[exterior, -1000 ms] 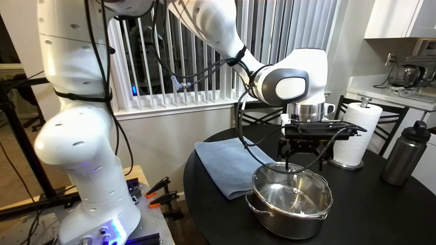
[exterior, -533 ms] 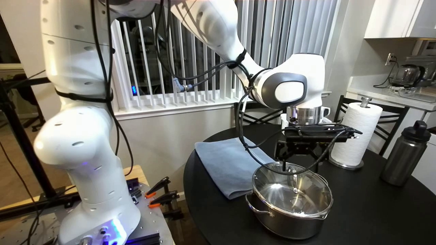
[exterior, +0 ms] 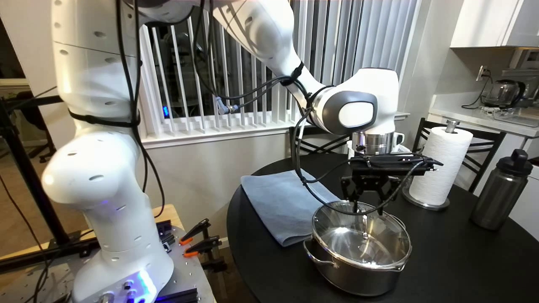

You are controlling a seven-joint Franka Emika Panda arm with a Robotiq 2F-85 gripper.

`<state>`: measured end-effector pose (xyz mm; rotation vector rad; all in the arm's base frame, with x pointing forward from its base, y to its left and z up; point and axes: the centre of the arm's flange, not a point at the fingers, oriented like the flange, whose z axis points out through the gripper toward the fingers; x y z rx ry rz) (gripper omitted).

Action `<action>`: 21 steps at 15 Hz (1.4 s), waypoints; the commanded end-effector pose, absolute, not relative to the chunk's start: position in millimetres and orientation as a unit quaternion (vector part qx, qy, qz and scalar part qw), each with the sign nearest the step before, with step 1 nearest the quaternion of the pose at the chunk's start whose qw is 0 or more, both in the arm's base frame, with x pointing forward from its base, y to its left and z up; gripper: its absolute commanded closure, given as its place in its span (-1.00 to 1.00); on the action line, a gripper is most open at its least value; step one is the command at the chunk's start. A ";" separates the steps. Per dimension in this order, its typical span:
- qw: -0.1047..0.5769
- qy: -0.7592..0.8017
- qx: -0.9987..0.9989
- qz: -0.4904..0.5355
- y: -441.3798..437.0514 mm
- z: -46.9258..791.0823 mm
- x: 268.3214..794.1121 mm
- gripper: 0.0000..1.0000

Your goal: Pick up the clear lid from the silver pot and put in on the blue towel

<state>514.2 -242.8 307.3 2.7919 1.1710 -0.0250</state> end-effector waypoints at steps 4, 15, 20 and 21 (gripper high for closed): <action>0.049 0.397 0.916 -0.014 -247.1 303.9 515.8 0.72; 0.049 0.364 0.929 0.041 -242.7 359.9 499.6 0.91; 0.058 0.357 0.929 0.073 -223.4 407.9 499.7 0.91; 0.061 0.363 0.927 0.072 -213.0 410.8 501.1 0.91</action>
